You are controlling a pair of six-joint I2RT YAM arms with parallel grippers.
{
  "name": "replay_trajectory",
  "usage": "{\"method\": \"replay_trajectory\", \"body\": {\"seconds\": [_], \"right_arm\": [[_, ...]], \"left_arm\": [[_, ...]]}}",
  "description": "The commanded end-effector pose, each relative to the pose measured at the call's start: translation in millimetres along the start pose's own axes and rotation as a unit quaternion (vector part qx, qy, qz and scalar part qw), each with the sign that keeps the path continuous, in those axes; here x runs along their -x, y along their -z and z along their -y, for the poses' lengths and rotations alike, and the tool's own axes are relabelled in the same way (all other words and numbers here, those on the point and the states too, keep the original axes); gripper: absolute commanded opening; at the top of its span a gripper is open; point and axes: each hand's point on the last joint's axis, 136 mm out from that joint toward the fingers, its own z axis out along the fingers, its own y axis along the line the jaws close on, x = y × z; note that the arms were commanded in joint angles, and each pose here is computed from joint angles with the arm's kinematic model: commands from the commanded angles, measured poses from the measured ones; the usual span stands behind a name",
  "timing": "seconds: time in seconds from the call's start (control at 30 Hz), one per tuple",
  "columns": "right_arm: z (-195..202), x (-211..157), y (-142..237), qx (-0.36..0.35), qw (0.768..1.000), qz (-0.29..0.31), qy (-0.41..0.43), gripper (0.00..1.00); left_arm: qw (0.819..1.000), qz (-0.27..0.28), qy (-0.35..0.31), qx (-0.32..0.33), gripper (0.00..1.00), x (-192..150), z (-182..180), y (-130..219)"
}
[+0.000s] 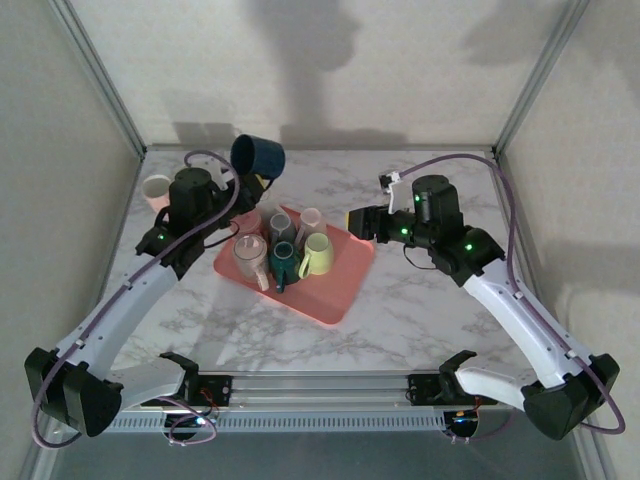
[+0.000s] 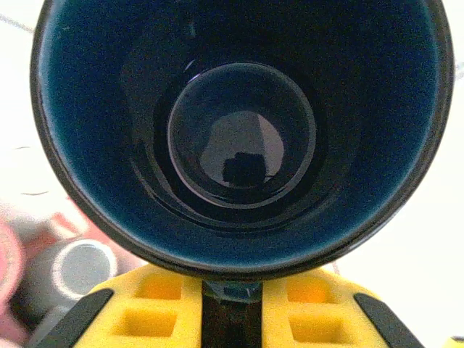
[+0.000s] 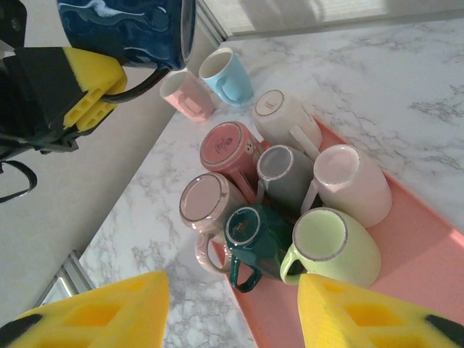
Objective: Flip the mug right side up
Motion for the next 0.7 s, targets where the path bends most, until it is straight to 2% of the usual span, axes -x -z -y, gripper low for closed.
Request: {"method": "replay_trajectory", "body": {"seconds": [0.0, 0.27, 0.67], "right_arm": [[-4, 9, 4, -0.001, 1.0, 0.002, 0.009, 0.51], [0, 7, -4, -0.007, 1.0, -0.02, 0.005, 0.51], [5, 4, -6, -0.019, 0.999, -0.026, 0.003, 0.52]], "left_arm": [[0.997, 0.059, -0.014, 0.038, 0.0, 47, -2, 14], [0.981, 0.038, -0.07, 0.177, 0.0, 69, -60, -15], [0.955, -0.014, -0.11, 0.274, 0.0, 73, -113, -75]]}}
